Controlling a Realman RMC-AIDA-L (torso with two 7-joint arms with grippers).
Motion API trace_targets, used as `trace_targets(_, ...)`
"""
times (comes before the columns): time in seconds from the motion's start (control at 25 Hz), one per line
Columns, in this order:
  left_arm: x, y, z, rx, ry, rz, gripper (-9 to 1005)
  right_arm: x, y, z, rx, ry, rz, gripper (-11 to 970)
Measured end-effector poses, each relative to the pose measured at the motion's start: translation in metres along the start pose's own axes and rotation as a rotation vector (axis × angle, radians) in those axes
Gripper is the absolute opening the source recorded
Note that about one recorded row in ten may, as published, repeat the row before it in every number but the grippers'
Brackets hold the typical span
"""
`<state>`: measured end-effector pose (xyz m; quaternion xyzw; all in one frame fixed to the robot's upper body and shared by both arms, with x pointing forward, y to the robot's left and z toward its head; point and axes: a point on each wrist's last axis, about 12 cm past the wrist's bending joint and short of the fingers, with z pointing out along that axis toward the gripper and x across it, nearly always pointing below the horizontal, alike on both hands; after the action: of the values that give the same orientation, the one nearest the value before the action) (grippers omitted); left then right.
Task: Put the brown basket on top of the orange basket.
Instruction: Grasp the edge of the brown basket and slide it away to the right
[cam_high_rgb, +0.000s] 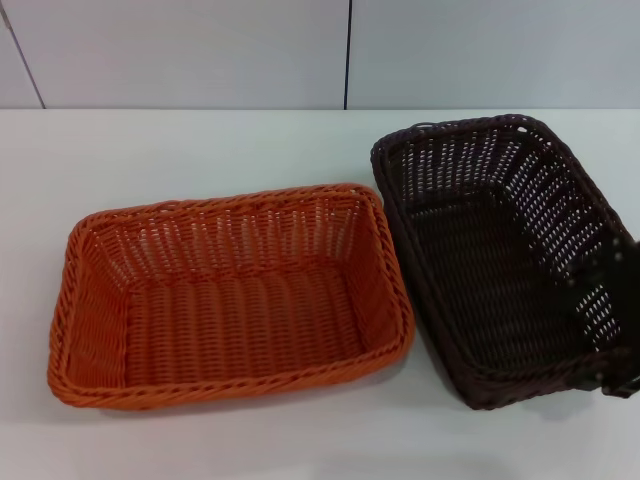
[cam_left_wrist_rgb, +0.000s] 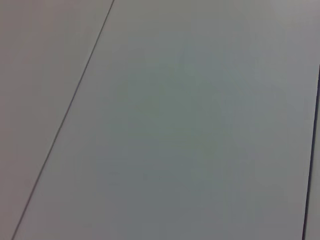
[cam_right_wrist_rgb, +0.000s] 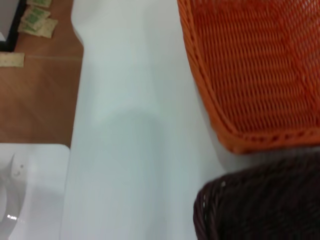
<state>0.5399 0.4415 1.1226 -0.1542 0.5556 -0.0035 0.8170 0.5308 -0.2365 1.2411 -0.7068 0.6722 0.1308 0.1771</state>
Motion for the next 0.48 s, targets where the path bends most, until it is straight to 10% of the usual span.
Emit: trace_targets(0.48,0.0,-0.003,-0.001,0.013,-0.017,-0.006,590,0.026,-0.01,0.026,-0.063,0.082,0.0,703)
